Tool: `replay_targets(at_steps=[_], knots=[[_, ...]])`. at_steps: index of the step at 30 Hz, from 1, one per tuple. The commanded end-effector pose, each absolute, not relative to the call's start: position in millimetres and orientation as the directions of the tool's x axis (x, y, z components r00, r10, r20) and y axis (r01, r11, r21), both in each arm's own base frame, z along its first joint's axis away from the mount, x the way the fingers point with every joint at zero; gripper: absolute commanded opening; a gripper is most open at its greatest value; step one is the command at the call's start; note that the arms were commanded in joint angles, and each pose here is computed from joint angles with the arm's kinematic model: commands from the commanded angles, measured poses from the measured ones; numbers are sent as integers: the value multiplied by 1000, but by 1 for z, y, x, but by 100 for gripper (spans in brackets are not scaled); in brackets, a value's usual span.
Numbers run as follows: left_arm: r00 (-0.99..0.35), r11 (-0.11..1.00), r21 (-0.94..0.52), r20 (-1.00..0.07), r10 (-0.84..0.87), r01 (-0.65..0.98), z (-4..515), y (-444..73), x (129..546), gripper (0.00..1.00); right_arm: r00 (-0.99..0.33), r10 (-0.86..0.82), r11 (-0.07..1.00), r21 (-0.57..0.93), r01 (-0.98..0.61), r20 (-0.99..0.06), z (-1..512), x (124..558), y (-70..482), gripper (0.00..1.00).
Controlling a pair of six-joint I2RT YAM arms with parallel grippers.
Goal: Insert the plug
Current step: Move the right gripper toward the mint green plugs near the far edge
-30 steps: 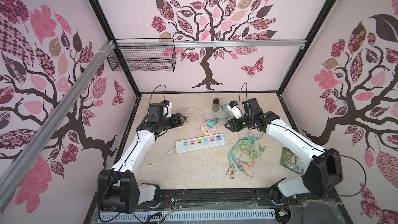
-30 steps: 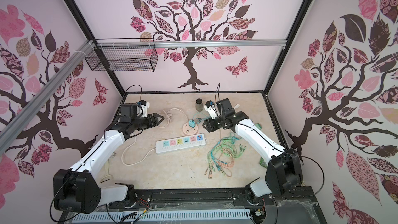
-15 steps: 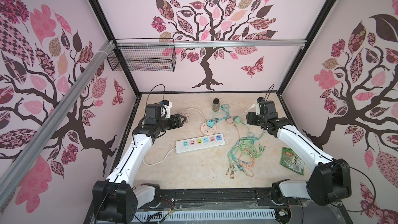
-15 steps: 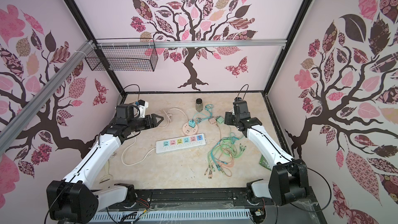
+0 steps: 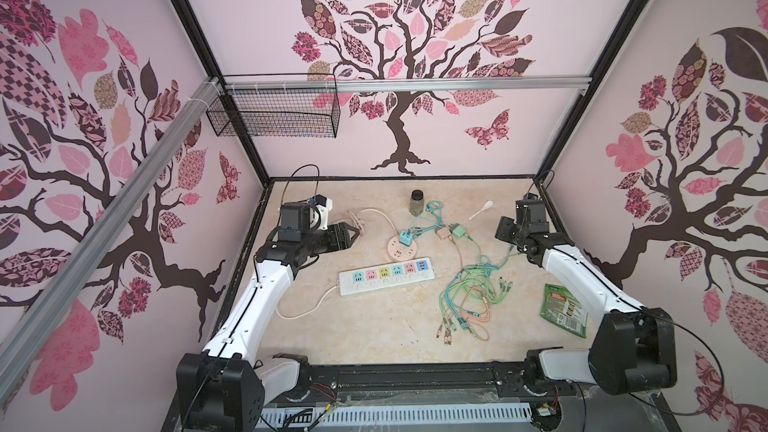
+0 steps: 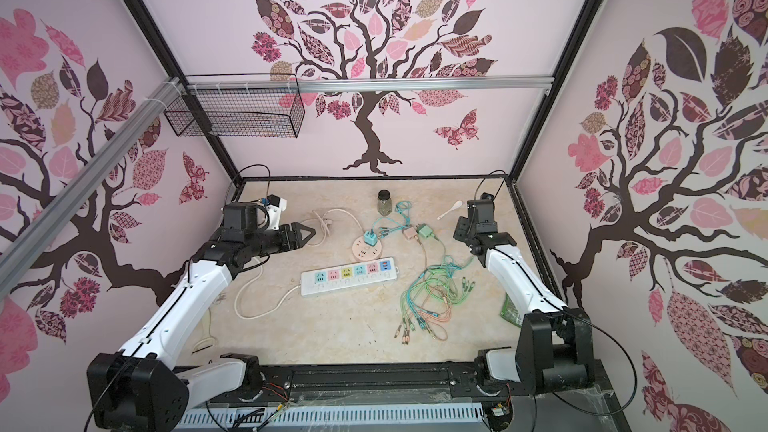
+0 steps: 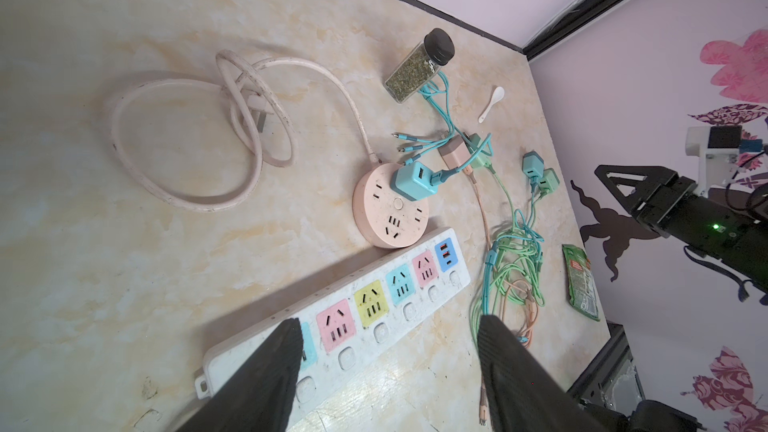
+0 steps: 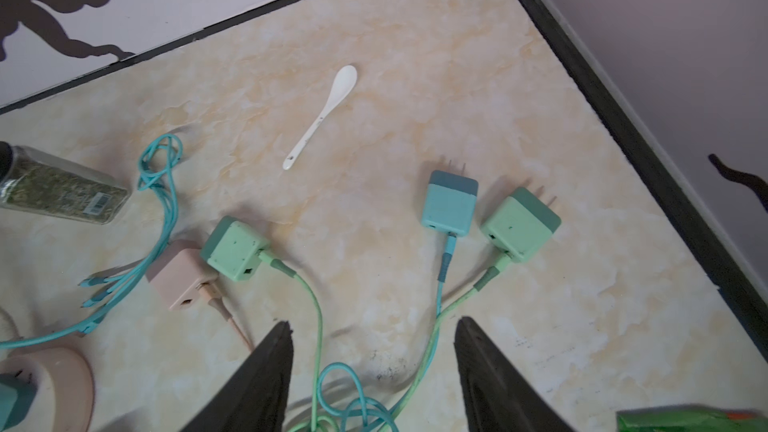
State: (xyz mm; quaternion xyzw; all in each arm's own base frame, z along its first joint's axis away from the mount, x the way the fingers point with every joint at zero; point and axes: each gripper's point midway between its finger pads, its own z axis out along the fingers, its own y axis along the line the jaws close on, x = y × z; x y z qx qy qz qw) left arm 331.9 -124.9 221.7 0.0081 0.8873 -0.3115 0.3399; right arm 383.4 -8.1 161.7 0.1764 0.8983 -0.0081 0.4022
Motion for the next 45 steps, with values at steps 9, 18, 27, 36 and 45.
replay_targets(at_steps=[9, 18, 27, 36, 45], knots=[[-759, 794, -570, -608, -233, 213, 226, -123, 317, 70, -548, 410, 885, 175, 431, -729, 148, 386, -36, 62], [-757, 799, -566, -609, -239, 203, 223, -120, 312, 70, -515, 508, 818, 199, 540, -691, 118, 386, -69, 56], [-762, 805, -556, -607, -225, 205, 219, -120, 315, 70, -517, 572, 758, 168, 631, -637, 83, 391, -102, 56], [-766, 808, -553, -603, -221, 202, 212, -120, 320, 70, -536, 604, 737, 157, 658, -590, 60, 404, -123, 58], [-770, 811, -550, -599, -218, 198, 207, -119, 318, 70, -567, 612, 738, 142, 659, -551, 44, 418, -125, 57]])
